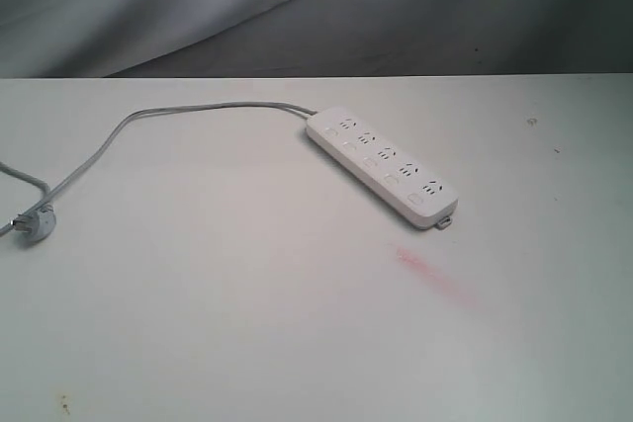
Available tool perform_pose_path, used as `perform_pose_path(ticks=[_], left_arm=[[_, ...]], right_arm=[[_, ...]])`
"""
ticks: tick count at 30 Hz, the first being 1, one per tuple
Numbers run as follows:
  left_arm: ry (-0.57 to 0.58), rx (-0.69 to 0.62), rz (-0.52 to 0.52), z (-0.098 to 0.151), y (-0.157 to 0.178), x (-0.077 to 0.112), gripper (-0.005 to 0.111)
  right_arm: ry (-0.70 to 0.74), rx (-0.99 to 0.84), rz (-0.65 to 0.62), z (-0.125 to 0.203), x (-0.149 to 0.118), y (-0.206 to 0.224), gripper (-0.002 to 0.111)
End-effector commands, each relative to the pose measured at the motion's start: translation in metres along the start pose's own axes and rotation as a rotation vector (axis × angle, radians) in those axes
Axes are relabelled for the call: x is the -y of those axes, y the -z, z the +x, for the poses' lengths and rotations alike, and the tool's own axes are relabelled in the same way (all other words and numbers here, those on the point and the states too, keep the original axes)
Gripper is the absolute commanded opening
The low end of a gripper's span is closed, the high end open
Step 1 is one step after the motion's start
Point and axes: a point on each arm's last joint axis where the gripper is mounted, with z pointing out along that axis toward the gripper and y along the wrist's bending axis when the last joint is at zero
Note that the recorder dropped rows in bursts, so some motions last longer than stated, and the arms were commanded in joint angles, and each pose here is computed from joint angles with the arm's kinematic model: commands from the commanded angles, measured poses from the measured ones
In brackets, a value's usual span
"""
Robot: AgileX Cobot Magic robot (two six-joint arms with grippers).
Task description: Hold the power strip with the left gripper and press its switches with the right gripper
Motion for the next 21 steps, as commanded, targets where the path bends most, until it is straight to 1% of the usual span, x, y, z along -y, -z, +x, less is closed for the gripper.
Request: perform_pose_path(ticks=[1, 3, 6, 21], left_arm=[[-0.042, 0.005, 0.037, 0.0044, 0.0056, 0.0012, 0.000], [-0.049, 0.026, 0.044, 0.0029, 0.0076, 0.0014, 0.000], [-0.053, 0.033, 0.044, 0.0024, 0.0082, 0.0013, 0.000], [-0.053, 0.023, 0.055, 0.0033, 0.0083, 0.0022, 0.000]], right_arm=[[0.003, -0.039, 0.016, 0.0186, 0.0036, -0.0032, 0.000], [0.002, -0.064, 0.017, 0.0209, 0.0037, -0.0031, 0.000], [0.004, -0.046, 0.017, 0.0192, 0.0037, -0.0032, 0.000], [-0.005, -0.062, 0.015, 0.0207, 0.0035, -0.0031, 0.000]])
